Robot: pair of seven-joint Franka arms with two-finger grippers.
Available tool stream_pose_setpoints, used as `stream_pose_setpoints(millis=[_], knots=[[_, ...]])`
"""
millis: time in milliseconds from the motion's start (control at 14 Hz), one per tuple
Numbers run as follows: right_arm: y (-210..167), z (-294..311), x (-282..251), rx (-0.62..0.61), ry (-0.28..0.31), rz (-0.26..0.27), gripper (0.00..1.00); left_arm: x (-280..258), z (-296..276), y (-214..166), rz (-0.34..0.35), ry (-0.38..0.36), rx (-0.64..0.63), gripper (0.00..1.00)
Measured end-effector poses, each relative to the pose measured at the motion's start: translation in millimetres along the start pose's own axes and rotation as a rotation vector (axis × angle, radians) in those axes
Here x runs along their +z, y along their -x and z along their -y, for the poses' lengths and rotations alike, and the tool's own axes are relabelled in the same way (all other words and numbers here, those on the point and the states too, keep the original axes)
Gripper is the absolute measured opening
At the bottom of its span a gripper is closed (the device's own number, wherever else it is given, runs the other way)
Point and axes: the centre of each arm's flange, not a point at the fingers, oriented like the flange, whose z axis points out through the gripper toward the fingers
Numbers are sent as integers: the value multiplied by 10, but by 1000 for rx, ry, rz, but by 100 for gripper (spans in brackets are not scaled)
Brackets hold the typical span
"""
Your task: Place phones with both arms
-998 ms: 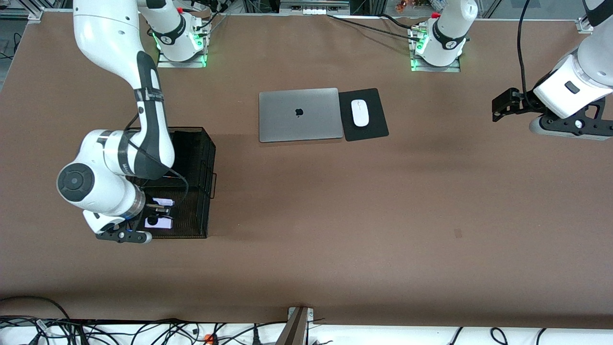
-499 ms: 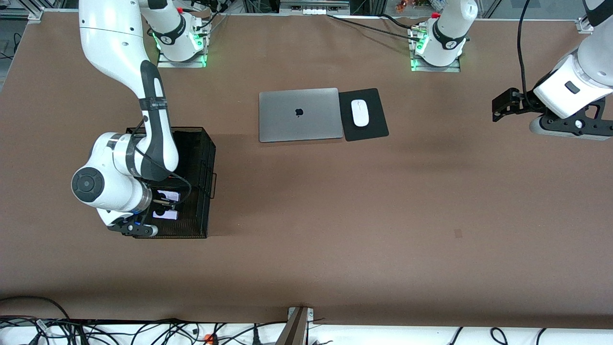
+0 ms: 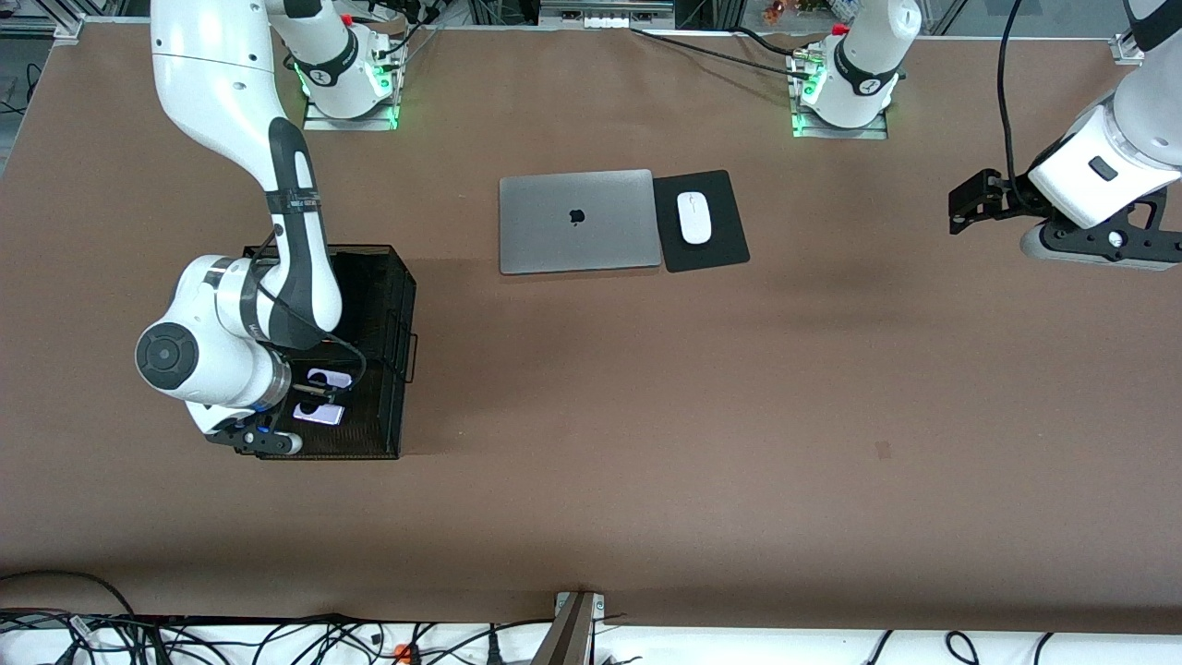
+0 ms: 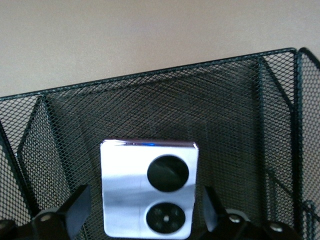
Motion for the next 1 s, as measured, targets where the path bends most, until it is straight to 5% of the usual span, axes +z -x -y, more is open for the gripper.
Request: stream_pose_setpoints(millis=[285,784,998], knots=[[-71,-17,-336,6,-30,-5,100,0,1,0,0,0,0,100],[-71,-592,-1600,29,-89,223,100,1,16,1,1,0,-3,100],[-25,-870,-1881,48,-101,276,100,1,25,1,1,0,-4,100]])
